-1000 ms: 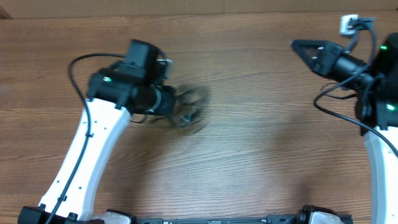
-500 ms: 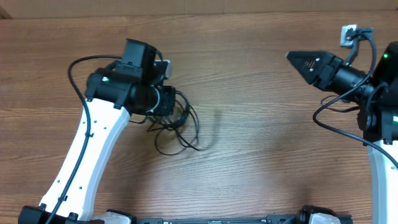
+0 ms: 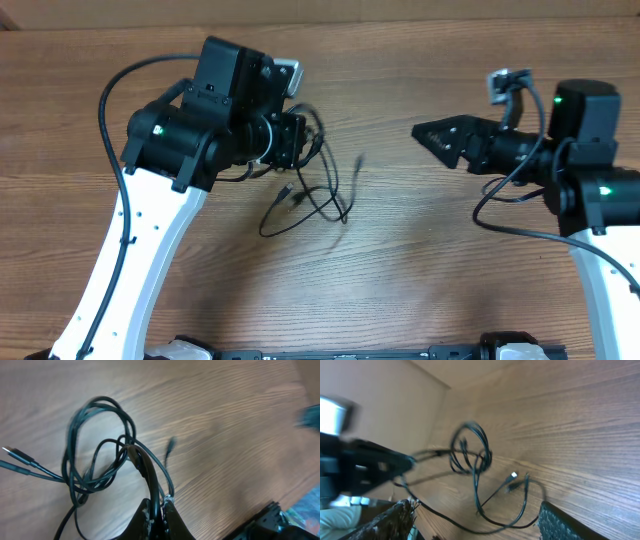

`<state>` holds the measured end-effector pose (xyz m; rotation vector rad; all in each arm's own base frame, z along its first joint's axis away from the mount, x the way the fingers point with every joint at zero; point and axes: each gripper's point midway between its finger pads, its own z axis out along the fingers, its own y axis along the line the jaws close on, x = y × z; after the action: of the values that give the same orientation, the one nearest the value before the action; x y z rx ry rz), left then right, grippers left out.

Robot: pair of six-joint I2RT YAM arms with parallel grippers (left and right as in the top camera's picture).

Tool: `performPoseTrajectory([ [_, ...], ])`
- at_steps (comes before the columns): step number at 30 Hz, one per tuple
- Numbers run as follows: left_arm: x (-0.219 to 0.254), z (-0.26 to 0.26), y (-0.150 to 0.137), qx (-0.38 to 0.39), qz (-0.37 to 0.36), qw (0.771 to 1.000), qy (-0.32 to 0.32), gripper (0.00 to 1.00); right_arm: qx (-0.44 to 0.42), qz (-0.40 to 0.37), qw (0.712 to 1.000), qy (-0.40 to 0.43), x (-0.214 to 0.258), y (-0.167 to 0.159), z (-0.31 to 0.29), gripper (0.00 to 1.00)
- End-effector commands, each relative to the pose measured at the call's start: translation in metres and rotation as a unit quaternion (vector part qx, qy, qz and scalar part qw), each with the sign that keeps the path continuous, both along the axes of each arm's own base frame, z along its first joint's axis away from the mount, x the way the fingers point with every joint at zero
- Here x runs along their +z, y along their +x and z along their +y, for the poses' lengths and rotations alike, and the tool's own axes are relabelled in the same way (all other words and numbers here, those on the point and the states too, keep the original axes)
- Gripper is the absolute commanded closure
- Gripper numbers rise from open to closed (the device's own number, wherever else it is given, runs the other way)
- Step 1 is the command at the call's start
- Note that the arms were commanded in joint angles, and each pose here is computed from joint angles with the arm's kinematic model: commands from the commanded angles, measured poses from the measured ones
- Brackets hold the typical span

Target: Untangle cables

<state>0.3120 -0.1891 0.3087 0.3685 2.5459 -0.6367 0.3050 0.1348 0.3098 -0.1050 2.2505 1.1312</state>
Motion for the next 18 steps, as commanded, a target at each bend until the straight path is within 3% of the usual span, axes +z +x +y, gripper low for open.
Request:
performPoseTrajectory([
  [1, 0.030, -0.015, -0.006, -0.034, -0.040, 0.998, -0.022, 0.94, 0.008, -0.020, 0.999, -0.030, 0.001, 0.000, 0.011, 0.22],
  [6, 0.038, -0.036, -0.023, -0.067, -0.018, 0.996, -0.065, 0.95, 0.010, -0.011, 0.998, -0.061, -0.013, 0.003, 0.022, 0.12],
  [10, 0.037, -0.034, -0.032, -0.049, 0.017, 0.996, -0.072, 0.96, 0.020, -0.001, 0.996, -0.081, -0.030, 0.011, 0.023, 0.08],
  [18, 0.060, -0.037, -0.056, -0.075, 0.035, 0.991, -0.101, 0.96, 0.066, 0.034, 0.993, -0.097, -0.068, 0.020, 0.034, 0.08],
])
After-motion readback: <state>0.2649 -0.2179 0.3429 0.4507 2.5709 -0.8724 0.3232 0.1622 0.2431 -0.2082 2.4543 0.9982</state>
